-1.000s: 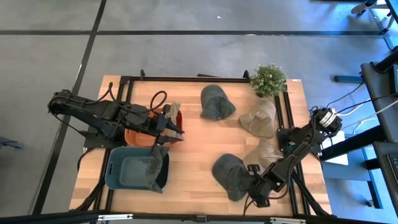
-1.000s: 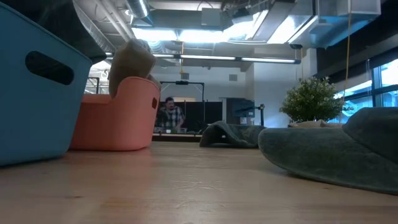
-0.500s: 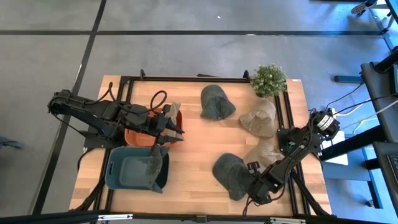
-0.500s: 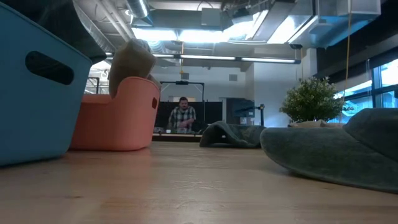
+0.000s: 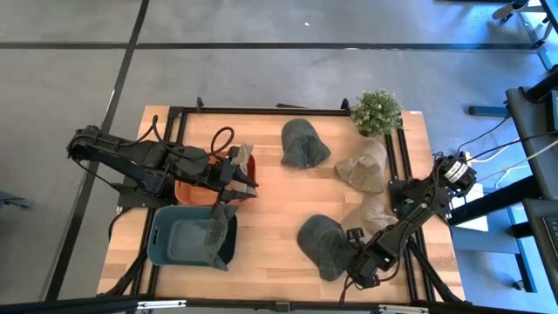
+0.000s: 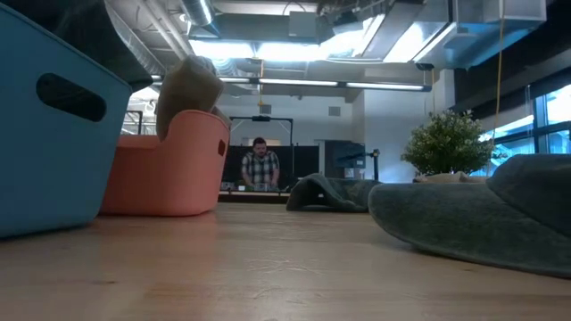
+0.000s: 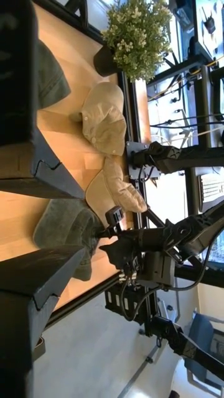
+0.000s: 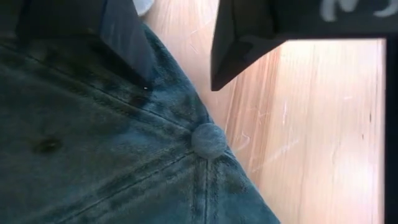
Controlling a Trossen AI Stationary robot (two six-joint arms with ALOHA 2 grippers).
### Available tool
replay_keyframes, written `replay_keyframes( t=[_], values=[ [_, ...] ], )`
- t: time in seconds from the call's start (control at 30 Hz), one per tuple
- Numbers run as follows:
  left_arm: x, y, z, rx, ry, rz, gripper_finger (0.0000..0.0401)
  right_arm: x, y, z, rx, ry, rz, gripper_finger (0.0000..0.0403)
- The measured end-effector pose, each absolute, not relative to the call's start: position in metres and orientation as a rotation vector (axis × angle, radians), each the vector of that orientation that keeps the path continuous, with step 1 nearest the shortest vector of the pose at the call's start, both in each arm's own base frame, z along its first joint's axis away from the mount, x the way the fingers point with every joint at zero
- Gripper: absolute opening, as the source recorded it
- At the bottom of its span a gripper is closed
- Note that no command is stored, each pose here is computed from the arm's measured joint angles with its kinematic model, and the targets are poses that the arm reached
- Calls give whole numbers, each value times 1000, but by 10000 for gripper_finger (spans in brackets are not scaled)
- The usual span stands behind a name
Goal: Pick & Place hat
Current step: Put the bottom gray cap into the blue bin
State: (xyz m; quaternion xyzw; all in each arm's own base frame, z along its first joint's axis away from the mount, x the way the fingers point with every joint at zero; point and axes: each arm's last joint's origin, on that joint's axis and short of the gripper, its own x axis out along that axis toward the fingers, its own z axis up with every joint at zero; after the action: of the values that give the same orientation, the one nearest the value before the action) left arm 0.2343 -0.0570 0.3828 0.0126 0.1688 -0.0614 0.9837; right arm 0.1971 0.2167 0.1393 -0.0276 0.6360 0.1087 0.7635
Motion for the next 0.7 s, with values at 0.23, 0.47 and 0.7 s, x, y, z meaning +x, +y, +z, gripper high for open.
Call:
replay_keyframes(
  t=[0.23,0.47,0.7],
  values=[
    [234,-57,383,25,339,-123,125,198,219,142,-110,1385,322,185],
    [234,-57,383,25,339,-123,125,207,225,162,-275,1317,362,180],
    [234,-57,383,25,339,-123,125,198,219,152,-329,1379,398,168]
  ],
)
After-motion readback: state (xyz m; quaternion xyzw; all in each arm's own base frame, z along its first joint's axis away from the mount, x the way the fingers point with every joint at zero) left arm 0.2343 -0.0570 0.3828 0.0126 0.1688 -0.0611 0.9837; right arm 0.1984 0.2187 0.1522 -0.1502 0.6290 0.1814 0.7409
